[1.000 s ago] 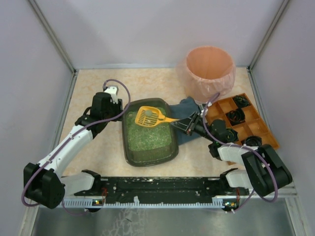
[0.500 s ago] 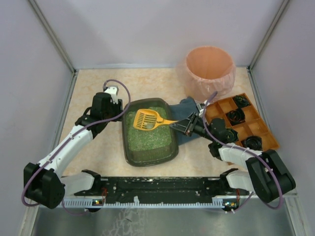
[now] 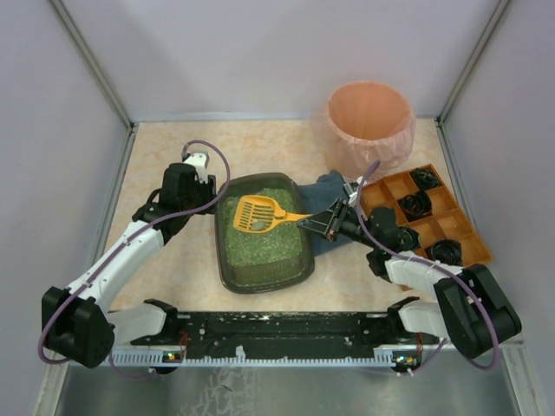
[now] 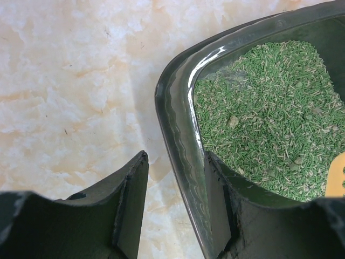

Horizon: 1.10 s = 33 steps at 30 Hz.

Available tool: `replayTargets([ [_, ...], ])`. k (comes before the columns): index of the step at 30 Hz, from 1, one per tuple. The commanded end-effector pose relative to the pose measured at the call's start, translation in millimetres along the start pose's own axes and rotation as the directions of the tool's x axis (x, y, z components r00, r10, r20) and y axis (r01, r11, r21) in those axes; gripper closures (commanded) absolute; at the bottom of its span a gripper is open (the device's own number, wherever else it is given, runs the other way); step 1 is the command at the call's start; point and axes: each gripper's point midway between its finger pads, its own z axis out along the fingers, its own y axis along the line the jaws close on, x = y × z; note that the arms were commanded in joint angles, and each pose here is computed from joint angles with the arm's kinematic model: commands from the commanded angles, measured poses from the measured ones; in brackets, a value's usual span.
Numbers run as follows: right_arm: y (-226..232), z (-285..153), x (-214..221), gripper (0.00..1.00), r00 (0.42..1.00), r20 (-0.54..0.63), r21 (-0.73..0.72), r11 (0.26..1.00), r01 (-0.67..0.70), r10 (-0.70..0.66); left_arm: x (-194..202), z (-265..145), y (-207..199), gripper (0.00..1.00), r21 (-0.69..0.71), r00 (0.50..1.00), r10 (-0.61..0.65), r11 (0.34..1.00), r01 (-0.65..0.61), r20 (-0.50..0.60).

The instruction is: Clean the litter box

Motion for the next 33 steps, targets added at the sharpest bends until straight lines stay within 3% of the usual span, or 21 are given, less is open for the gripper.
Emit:
replayTargets([
  [1, 19, -6, -12, 1.0, 0.998, 0.022, -0.041, 0.997, 0.066, -0.066, -6, -3, -7, 0.48, 0.04, 0.999, 0.01, 0.999, -0.011, 0.036],
  [3, 21, -9, -15, 1.0, 0.996, 0.041, -0.035, 0.996, 0.08, -0.078, -9, -5, -7, 0.48, 0.044, 0.998, 0.013, 0.999, -0.015, 0.056],
  [6, 39, -2, 1, 1.0, 0.989, -0.05, -0.095, 0.986, 0.133, -0.139, -11, -6, -6, 0.48, 0.04, 0.997, 0.016, 0.999, -0.019, 0.081],
  [10, 13, -17, -26, 1.0, 0.994, 0.087, 0.013, 0.998, 0.06, -0.061, -11, -6, -6, 0.48, 0.042, 0.997, 0.018, 0.999, -0.021, 0.079],
  [14, 43, -3, -7, 1.0, 0.993, -0.056, -0.107, 0.989, 0.099, -0.105, -12, -7, -6, 0.48, 0.042, 0.997, 0.02, 0.999, -0.023, 0.078],
  [17, 36, -5, -19, 1.0, 0.998, 0.003, -0.064, 0.996, 0.07, -0.07, -13, -7, -7, 0.48, 0.047, 0.997, 0.021, 0.999, -0.025, 0.077],
  [20, 46, 4, -13, 1.0, 0.992, -0.053, -0.067, 0.992, 0.111, -0.115, -12, -6, -7, 0.48, 0.045, 0.997, 0.021, 0.999, -0.024, 0.07],
  [26, 58, -1, -35, 1.0, 0.995, 0.023, -0.05, 0.994, 0.094, -0.093, -13, -7, -7, 0.48, 0.044, 0.997, 0.022, 0.999, -0.025, 0.069],
  [33, 105, 4, -68, 1.0, 0.99, 0.079, -0.074, 0.99, 0.122, -0.116, -10, -6, -8, 0.48, 0.047, 0.998, 0.023, 0.999, -0.026, 0.055],
])
